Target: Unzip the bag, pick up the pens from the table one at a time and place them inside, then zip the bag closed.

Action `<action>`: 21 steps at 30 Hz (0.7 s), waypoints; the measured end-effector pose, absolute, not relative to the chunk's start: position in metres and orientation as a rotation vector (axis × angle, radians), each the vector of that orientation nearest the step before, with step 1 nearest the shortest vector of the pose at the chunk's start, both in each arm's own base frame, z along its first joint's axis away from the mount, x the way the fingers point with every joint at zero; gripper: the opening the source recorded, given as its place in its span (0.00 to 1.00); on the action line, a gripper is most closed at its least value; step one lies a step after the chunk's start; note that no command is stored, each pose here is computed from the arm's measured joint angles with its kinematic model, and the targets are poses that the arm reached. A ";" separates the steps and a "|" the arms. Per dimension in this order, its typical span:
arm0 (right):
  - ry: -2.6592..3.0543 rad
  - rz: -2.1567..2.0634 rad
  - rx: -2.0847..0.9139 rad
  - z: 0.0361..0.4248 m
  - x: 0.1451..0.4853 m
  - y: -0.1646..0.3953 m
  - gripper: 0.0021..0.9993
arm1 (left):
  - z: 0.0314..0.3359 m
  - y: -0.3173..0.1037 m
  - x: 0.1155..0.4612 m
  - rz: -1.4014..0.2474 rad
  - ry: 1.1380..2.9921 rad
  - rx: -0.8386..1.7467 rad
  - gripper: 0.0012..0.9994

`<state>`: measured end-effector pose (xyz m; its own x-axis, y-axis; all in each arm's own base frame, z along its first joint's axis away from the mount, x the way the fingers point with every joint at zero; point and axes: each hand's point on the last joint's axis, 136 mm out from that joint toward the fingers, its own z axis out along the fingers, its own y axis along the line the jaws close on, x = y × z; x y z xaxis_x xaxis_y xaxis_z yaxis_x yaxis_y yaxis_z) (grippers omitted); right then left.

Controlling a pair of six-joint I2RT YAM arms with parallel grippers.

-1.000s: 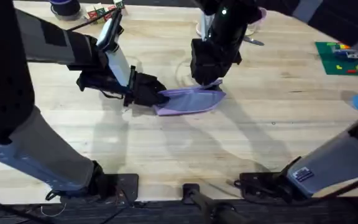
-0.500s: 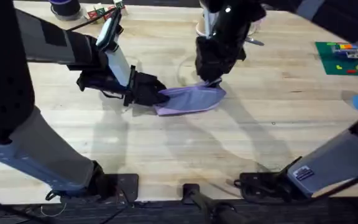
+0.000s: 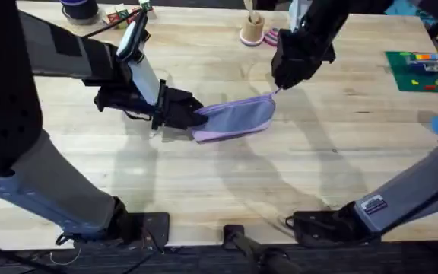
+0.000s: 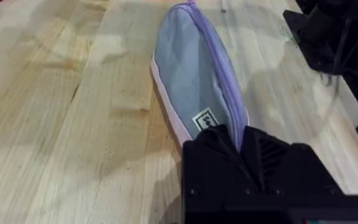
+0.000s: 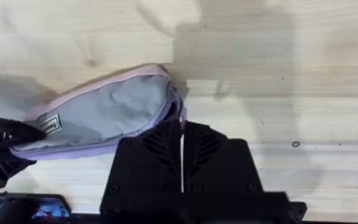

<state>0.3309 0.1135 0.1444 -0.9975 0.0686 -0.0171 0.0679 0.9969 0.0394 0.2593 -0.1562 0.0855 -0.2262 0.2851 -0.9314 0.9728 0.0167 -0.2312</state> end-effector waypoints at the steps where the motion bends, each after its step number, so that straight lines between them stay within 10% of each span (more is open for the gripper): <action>1: 3.117 0.063 0.117 0.144 0.333 0.111 0.03 | 0.086 -0.156 0.259 -1.244 1.593 1.314 0.04; 21: 3.188 -0.048 0.470 0.066 0.312 0.047 0.03 | 0.084 -0.156 0.258 -1.244 1.604 1.326 0.04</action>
<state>0.3119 0.0469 0.0660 -0.9541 0.2894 0.0764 0.2870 0.9570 -0.0410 0.2578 -0.1562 0.0836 -0.2291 0.2979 -0.9267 0.9717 0.0138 -0.2358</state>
